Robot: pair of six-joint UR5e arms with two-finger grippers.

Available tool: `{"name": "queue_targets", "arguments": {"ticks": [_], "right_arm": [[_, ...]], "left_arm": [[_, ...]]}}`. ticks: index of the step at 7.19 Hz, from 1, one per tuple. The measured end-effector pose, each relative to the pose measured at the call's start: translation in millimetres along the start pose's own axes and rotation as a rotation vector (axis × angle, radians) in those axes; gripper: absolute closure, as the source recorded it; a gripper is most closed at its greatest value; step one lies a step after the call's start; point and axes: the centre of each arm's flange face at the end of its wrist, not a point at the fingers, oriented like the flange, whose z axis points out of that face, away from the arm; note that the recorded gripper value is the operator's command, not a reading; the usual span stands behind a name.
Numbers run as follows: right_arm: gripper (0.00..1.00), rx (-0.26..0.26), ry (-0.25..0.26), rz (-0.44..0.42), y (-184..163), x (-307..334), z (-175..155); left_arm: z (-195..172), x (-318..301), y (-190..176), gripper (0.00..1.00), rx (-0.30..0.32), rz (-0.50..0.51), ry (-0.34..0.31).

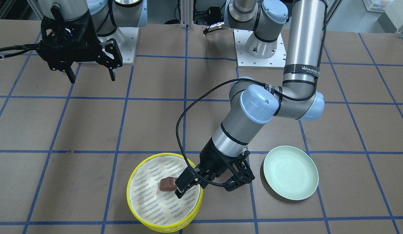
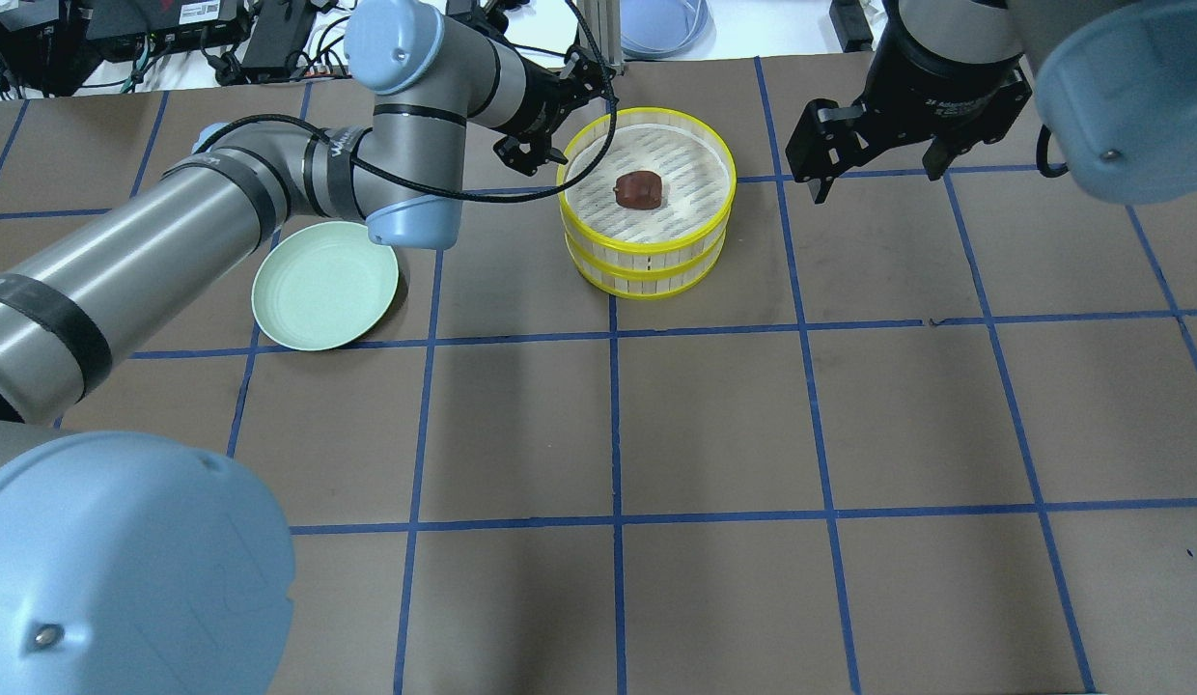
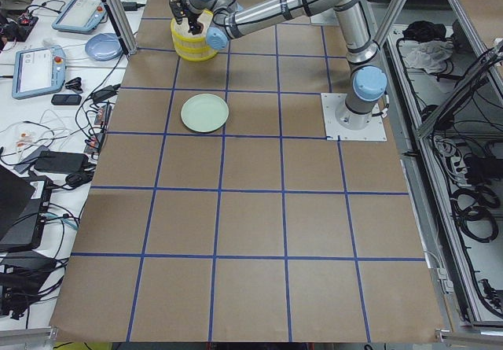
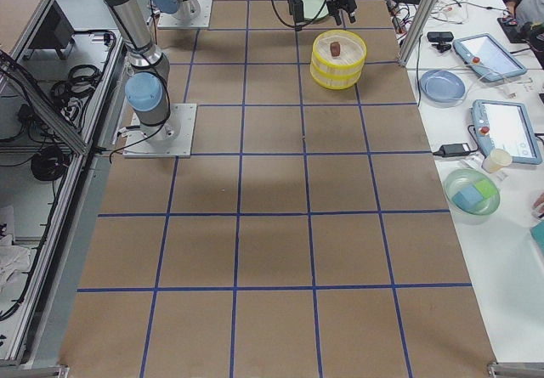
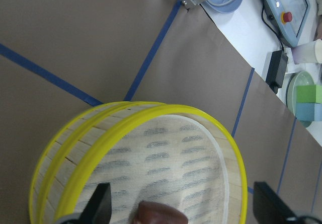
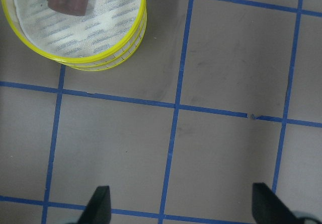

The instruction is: Stack buns with steamer

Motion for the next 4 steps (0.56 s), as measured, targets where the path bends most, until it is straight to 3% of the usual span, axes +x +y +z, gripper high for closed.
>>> {"name": "queue_targets", "arguments": {"ticks": [2,4], "right_arm": [[0.0,0.006,-0.018,0.001,1.4,-1.7,-2.5],[0.0,0.007,-0.021,0.007,2.4,-2.0,-3.7]], "left_arm": [[-41.4,-44.8,-43.6,0.0,-0.041,0.21,-0.149],[-81.8,-79.0,-63.4,0.0,-0.113,0.4,-0.298]]}}
